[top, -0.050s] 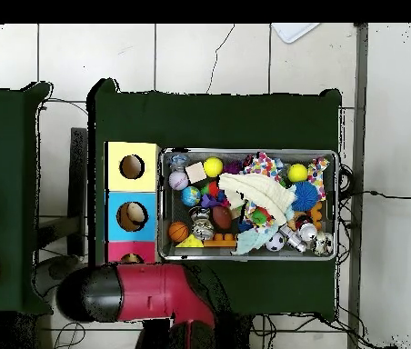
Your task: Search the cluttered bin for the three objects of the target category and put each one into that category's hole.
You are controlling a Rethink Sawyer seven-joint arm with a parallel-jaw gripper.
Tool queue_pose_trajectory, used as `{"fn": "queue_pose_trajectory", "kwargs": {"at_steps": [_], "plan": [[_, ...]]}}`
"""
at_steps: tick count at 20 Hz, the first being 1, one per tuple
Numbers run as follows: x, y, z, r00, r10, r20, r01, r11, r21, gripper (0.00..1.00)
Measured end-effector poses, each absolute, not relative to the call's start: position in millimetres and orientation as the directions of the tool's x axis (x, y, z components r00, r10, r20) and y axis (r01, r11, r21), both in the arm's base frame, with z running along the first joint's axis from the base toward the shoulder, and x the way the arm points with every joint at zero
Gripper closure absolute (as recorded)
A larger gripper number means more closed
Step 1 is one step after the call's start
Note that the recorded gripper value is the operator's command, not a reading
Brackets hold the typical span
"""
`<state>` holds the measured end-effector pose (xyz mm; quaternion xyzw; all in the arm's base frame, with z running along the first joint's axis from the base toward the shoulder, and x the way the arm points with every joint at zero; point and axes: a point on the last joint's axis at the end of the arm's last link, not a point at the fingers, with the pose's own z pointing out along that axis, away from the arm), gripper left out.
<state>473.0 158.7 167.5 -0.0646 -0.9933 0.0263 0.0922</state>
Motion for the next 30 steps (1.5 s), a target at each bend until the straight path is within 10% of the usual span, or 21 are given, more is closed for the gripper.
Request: {"fn": "queue_pose_trajectory", "kwargs": {"at_steps": [30], "plan": [[559, -41, 87, -0.996, 0.081, 0.032, 0.08, 0.996, -0.042, 1.0]]}}
